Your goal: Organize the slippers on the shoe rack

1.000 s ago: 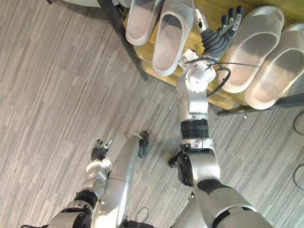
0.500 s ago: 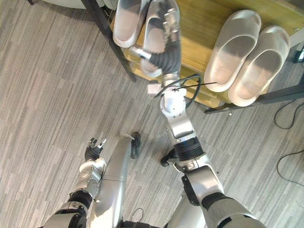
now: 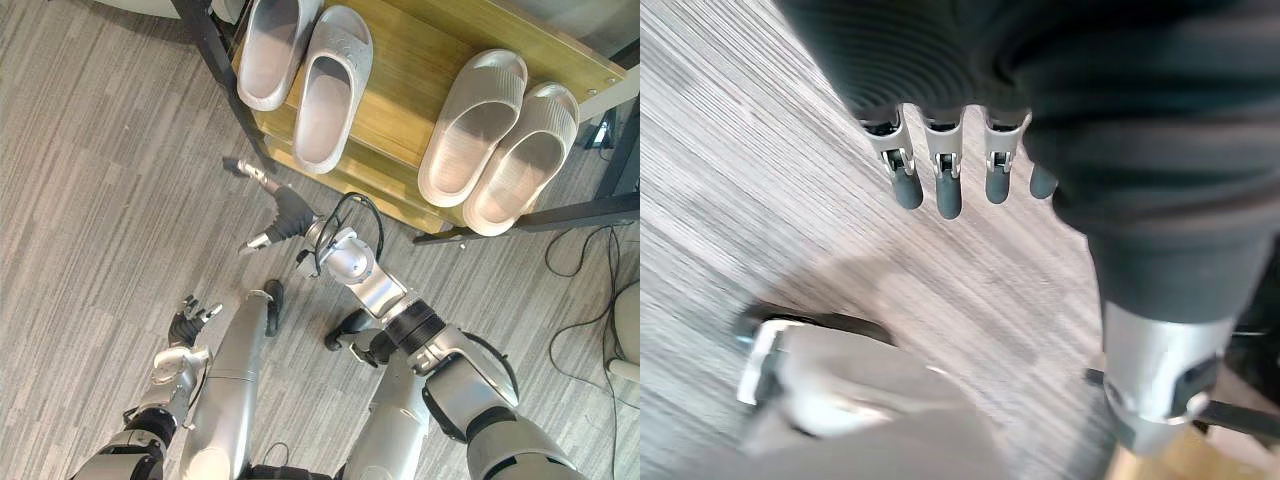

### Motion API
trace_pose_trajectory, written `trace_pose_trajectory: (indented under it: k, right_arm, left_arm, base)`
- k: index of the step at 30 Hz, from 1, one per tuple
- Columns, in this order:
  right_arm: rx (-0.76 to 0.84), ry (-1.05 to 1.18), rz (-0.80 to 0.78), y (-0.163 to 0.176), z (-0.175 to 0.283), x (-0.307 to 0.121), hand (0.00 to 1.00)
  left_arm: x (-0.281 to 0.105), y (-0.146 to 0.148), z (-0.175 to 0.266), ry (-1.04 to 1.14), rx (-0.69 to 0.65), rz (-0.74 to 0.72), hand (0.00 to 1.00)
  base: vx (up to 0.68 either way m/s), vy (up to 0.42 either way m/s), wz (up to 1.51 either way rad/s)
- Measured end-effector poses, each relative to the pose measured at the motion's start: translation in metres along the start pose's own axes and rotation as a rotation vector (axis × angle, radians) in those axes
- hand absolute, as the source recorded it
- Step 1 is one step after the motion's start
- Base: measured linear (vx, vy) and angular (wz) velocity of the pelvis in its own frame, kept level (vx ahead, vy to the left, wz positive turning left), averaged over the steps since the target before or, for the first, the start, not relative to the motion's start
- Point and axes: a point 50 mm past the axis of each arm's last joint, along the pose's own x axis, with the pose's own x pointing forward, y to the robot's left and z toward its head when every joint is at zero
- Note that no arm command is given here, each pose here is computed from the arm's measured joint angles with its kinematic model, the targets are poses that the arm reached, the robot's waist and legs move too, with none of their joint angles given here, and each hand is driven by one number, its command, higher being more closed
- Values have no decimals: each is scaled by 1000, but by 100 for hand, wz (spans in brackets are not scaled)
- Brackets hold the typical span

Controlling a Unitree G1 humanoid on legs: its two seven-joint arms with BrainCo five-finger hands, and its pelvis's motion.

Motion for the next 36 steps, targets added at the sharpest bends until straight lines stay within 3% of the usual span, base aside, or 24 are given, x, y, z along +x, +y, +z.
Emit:
trace_pose_trajectory:
  k: [12,23,36]
  right_arm:
    - [-100,137,-24,-29,-14,10,0]
    - [-97,195,-53,-43,-20,12,0]
    - [-204,286,-34,-44,-31,9,0]
  left_arm:
    - [-1,-5,-1,0,-15,-28,0]
    - [1,-10,4,-7,-72,-43,0]
    - [3,-11,7,0,-140,-26,0]
  base:
    - [-14,37,6]
    - [-24,37,0]
    - [-10,39,-2]
